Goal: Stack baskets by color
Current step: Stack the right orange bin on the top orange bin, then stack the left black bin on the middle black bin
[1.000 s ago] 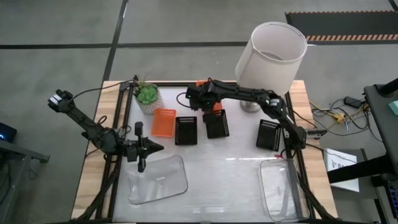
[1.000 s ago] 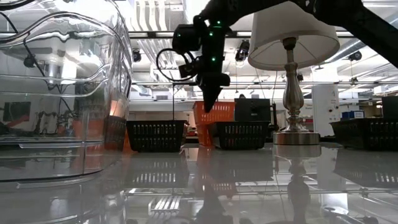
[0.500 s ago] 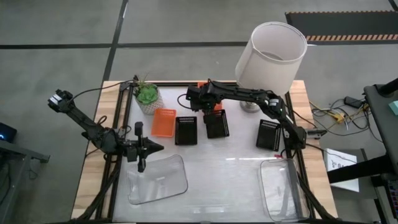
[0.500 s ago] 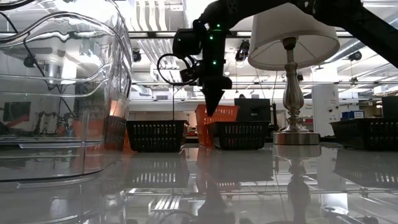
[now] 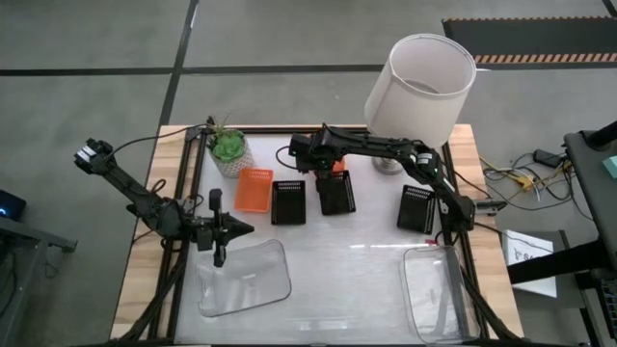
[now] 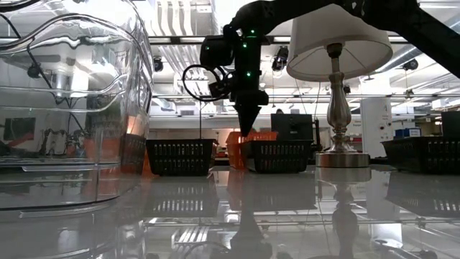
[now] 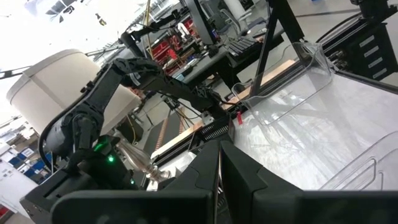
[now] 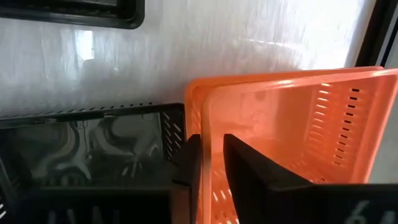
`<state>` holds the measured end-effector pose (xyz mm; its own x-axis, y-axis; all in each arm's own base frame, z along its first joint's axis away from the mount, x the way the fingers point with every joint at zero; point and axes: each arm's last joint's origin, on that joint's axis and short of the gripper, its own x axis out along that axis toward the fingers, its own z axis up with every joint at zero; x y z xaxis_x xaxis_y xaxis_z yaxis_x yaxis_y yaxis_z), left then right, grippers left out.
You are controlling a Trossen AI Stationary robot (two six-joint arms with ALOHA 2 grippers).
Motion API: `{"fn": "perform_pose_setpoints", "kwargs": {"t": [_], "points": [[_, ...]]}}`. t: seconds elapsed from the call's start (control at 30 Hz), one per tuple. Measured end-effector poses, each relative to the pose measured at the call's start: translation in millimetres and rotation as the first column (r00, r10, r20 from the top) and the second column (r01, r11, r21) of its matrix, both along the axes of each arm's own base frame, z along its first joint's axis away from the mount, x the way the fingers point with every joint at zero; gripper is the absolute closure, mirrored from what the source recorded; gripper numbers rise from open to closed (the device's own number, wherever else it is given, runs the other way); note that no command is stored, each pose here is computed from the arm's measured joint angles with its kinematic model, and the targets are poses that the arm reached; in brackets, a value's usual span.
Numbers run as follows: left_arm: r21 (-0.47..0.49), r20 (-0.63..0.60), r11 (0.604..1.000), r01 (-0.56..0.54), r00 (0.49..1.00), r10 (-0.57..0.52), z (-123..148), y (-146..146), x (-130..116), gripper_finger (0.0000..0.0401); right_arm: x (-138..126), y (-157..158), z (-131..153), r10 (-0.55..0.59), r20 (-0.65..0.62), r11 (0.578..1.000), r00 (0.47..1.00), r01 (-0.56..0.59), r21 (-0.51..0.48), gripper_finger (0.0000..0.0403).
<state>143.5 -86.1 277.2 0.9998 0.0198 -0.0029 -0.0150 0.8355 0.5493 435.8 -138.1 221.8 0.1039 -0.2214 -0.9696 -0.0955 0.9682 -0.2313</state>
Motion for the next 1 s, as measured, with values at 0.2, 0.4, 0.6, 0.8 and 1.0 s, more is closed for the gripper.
{"fn": "perform_pose_setpoints", "kwargs": {"t": [0.2,0.4,0.6,0.8,1.0], "points": [[0.0,-0.001,1.0,0.0,1.0,0.0,-0.1,0.0,0.0,0.0401,-1.1,0.6,1.9,-0.016,0.001,1.0,1.0,0.016,0.004,0.0313],[0.0,-0.001,1.0,0.0,1.0,0.0,-0.1,-0.1,0.0,0.0401,-8.2,10.5,18.0,-0.068,-0.01,0.997,0.998,0.068,0.025,0.03],[-0.023,-0.001,1.0,0.001,1.0,-0.001,-0.2,-0.2,-0.1,0.0401,-15.0,33.3,38.4,-0.095,0.029,0.987,0.995,0.091,0.136,0.031],[-0.074,-0.001,0.997,0.001,1.0,-0.001,-0.3,-0.2,0.0,0.0401,-20.9,76.9,56.4,-0.046,0.063,0.981,0.997,0.034,0.189,0.0325],[-0.129,0.0,0.992,0.001,1.0,-0.001,-0.5,-0.2,0.0,0.0401,-35.0,127.8,67.0,0.028,0.124,0.98,0.992,-0.052,0.192,0.0336]]}}
